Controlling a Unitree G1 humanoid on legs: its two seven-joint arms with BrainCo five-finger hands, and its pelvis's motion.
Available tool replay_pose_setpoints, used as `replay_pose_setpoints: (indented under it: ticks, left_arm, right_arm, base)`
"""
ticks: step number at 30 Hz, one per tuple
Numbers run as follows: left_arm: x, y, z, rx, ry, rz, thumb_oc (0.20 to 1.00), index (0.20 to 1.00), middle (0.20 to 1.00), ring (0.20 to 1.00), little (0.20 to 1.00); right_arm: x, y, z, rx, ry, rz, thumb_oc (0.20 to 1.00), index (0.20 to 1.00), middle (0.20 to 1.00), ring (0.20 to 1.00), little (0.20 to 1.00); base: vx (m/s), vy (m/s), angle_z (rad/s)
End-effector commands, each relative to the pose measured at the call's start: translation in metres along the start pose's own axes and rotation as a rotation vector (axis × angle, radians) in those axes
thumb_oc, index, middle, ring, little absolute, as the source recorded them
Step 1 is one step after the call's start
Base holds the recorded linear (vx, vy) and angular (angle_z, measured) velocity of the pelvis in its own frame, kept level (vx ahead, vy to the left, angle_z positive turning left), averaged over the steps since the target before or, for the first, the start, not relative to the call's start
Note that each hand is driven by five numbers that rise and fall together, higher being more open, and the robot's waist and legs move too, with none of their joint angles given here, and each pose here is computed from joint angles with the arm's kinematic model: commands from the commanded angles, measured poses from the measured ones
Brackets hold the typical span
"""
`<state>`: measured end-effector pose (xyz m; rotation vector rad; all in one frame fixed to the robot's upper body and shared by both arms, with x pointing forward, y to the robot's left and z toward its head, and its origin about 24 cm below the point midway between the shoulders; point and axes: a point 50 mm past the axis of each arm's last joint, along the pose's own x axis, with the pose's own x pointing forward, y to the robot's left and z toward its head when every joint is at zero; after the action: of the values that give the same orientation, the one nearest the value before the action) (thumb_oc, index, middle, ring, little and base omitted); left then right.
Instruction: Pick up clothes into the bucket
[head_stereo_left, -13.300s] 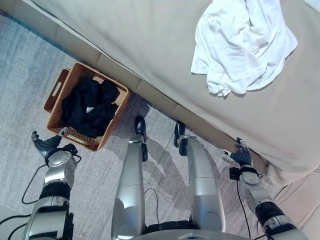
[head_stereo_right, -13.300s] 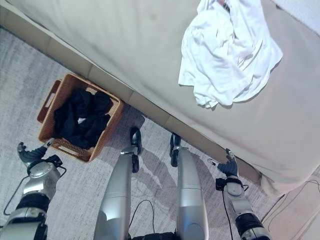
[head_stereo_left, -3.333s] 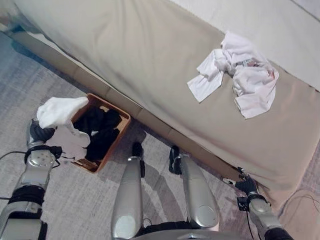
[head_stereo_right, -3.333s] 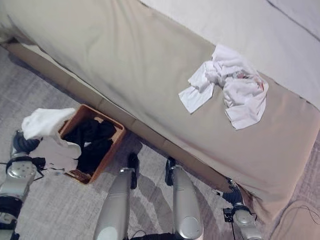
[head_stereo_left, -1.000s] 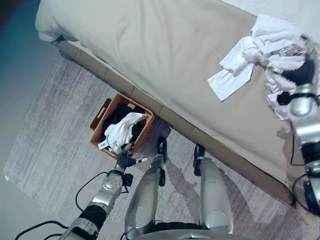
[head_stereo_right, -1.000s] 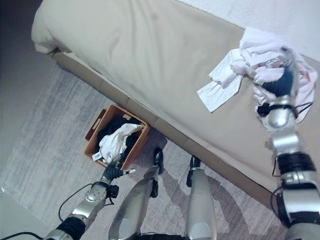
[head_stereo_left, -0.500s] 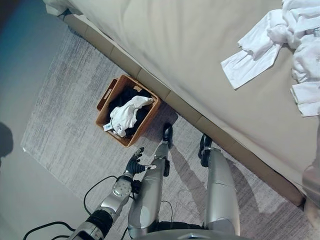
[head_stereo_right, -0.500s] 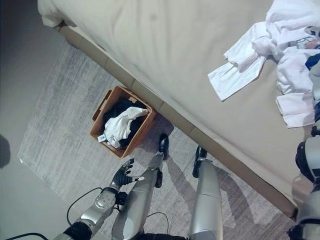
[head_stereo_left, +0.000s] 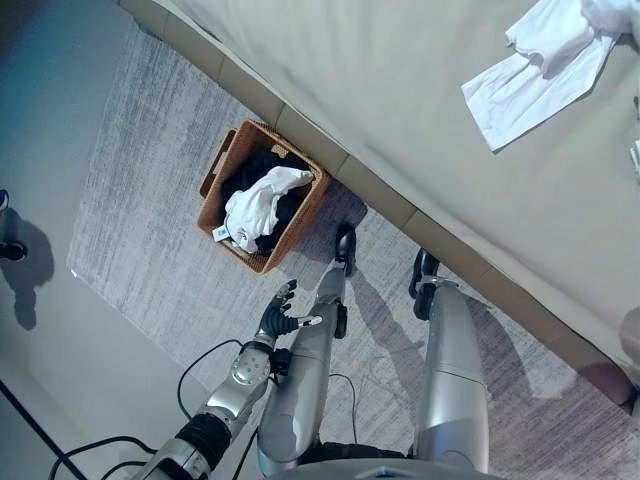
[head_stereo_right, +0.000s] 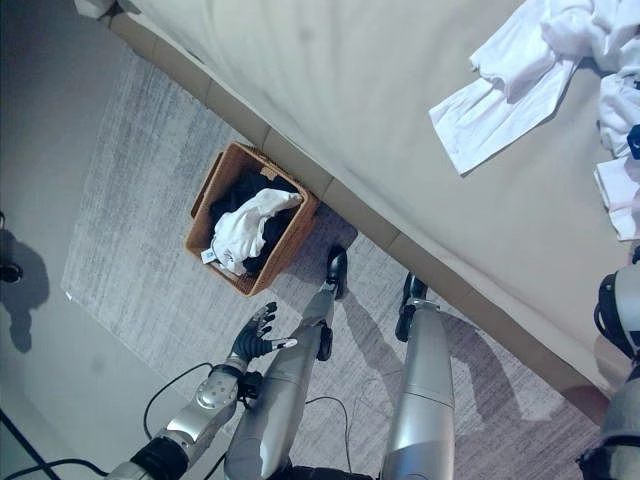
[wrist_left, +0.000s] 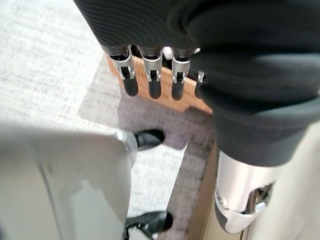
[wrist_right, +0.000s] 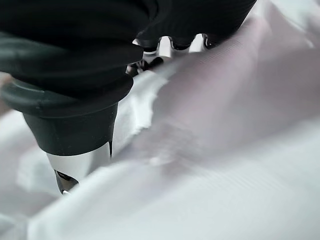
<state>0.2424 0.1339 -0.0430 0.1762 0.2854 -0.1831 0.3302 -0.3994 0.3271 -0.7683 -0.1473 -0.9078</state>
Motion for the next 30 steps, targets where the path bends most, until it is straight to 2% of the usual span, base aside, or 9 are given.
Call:
replay_pose_setpoints:
  ticks: [1,5,6,7,8,16,21,24,30]
  left_arm:
    - [0.004,-0.008,0.005,-0.026,-0.014,-0.037,1.0,1.0,1.0,1.0,1.0]
    - [0.002,-0.011,0.009,-0.047,-0.026,-0.071,1.0,1.0,1.0,1.0,1.0]
    - [0.002,-0.011,0.008,-0.05,-0.021,-0.071,1.0,1.0,1.0,1.0,1.0]
    - [0.003,-0.012,0.008,-0.047,-0.018,-0.074,1.0,1.0,1.0,1.0,1.0]
    - [0.003,-0.013,0.008,-0.043,-0.018,-0.078,1.0,1.0,1.0,1.0,1.0]
    - [0.008,-0.013,0.012,-0.039,-0.026,-0.071,1.0,1.0,1.0,1.0,1.0]
    - [0.011,-0.009,0.016,-0.043,-0.044,-0.055,1.0,1.0,1.0,1.0,1.0]
    - [0.011,-0.001,0.018,-0.049,-0.054,-0.025,1.0,1.0,1.0,1.0,1.0]
    - [0.007,0.019,0.012,-0.031,-0.046,0.045,1.0,1.0,1.0,1.0,1.0]
  right_arm:
    - [0.004,-0.025,-0.014,-0.046,0.045,-0.002,1.0,1.0,1.0,1.0,1.0]
    - [0.002,-0.016,-0.021,-0.089,0.061,0.086,1.0,1.0,1.0,1.0,1.0]
    - [0.001,-0.014,-0.022,-0.083,0.063,0.093,0.492,0.492,0.492,0.492,0.492]
    - [0.001,-0.011,-0.021,-0.088,0.06,0.105,0.235,0.235,0.235,0.235,0.235]
    - [0.001,-0.01,-0.02,-0.082,0.056,0.107,0.2,0.2,0.2,0.2,0.2]
    - [0.0,0.001,0.0,-0.055,-0.033,0.137,0.2,0.2,0.2,0.2,0.2]
    - [-0.004,0.014,0.021,0.036,-0.139,0.192,0.2,0.2,0.2,0.2,0.2]
    - [-0.011,0.024,0.042,0.216,-0.235,0.229,0.2,0.2,0.2,0.2,0.2]
    - [-0.024,0.021,0.078,0.358,-0.421,0.217,0.2,0.2,0.2,0.2,0.2]
  base:
    - [0.0,-0.039,0.04]
    - [0.0,-0.049,0.03]
    - [0.0,0.0,0.0]
    - [0.0,0.0,0.0]
    - [0.0,0.0,0.0]
    - [0.0,-0.005,0.01]
    - [0.0,0.003,0.01]
    - [-0.01,0.025,-0.02]
    - [-0.05,0.089,-0.12]
